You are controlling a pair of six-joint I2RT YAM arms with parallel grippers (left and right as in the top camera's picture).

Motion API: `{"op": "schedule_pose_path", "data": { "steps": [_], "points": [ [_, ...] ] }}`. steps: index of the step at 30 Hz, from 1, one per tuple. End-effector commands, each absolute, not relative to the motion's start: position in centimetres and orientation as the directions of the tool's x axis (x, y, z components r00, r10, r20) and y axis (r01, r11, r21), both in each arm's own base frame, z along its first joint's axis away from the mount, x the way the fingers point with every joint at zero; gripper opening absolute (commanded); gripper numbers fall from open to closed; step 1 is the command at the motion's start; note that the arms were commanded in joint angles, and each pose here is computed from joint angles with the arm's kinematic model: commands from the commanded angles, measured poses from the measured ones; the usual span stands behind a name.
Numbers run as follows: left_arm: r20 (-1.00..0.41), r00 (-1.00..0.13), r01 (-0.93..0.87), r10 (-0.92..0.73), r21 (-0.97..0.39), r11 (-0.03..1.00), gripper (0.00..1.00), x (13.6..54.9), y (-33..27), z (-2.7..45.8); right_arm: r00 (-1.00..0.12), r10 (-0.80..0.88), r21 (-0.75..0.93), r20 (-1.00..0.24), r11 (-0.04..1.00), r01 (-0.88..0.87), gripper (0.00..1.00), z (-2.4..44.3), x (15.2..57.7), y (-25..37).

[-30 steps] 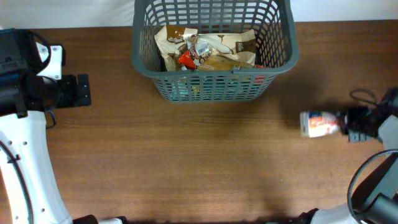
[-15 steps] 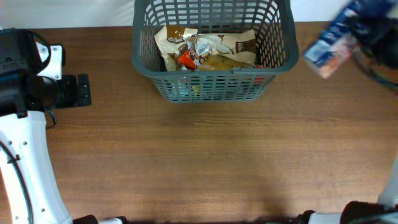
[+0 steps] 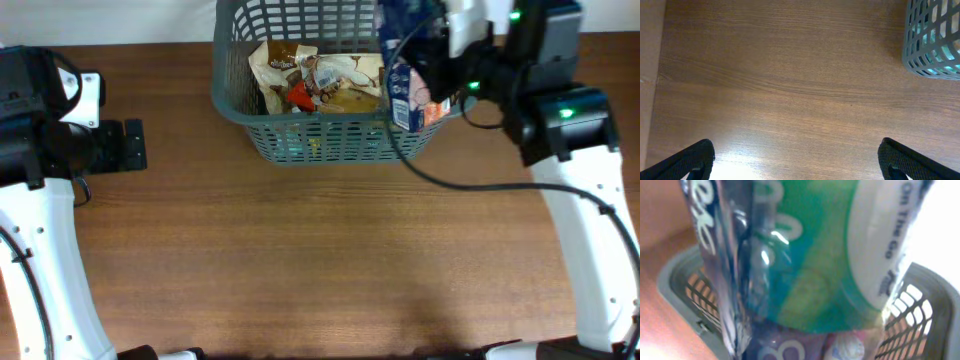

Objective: Pack container
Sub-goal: 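Lower the box into the basket and release it from the right gripper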

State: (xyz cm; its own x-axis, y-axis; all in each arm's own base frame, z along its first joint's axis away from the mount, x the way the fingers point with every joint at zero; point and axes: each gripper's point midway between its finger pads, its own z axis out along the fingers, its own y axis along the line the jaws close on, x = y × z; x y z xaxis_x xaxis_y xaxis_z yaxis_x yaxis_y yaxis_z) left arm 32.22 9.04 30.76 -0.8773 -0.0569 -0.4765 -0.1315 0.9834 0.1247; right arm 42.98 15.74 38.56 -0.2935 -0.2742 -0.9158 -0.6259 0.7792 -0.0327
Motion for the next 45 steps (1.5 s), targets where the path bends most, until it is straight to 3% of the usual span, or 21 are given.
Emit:
{"op": "schedule_pose_path", "data": {
  "steps": [1, 15, 32, 33, 34, 37, 43, 44, 45],
  "points": [
    [-0.481, -0.874, -0.142, -0.074, 0.107, 0.984, 0.99, 32.3, 9.0, 30.8, -0.152, -0.464, -0.29, -0.873, 0.743, -0.604, 0.04, 39.0, 44.3, 16.0],
    [-0.481, -0.874, -0.142, -0.074, 0.107, 0.984, 0.99, 32.3, 9.0, 30.8, -0.01, -0.45, -0.369, -0.893, 0.745, -0.555, 0.04, 41.3, 47.0, 16.8],
    [-0.481, -0.874, -0.142, -0.074, 0.107, 0.984, 0.99, 32.3, 9.0, 30.8, -0.254, -0.513, -0.281, -0.82, 0.747, -0.603, 0.04, 28.2, 52.9, 17.4],
    [-0.481, -0.874, -0.142, -0.074, 0.107, 0.984, 0.99, 32.3, 9.0, 30.8, -0.265, -0.516, -0.277, -0.815, 0.747, -0.604, 0.08, 27.6, 53.1, 17.3],
    [-0.481, -0.874, -0.142, -0.074, 0.107, 0.984, 0.99, 32.3, 9.0, 30.8, -0.277, -0.519, -0.271, -0.808, 0.746, -0.608, 0.28, 27.2, 52.9, 17.3],
    [-0.481, -0.874, -0.142, -0.074, 0.107, 0.984, 0.99, 32.3, 9.0, 30.8, -0.279, -0.52, -0.269, -0.807, 0.745, -0.61, 0.45, 27.4, 52.8, 17.4],
    [-0.481, -0.874, -0.142, -0.074, 0.107, 0.984, 0.99, 32.3, 9.0, 30.8, -0.304, -0.471, -0.225, -0.828, 0.776, -0.589, 0.9, 30.6, 51.9, 17.1],
    [-0.481, -0.874, -0.142, -0.074, 0.107, 0.984, 0.99, 32.3, 9.0, 30.8, -0.299, -0.47, -0.227, -0.831, 0.776, -0.588, 0.96, 32.4, 51.3, 17.0],
    [-0.481, -0.874, -0.142, -0.074, 0.107, 0.984, 0.99, 32.3, 9.0, 30.8, -0.299, -0.47, -0.228, -0.831, 0.777, -0.587, 0.96, 33.3, 50.9, 16.9]
  ]
}}
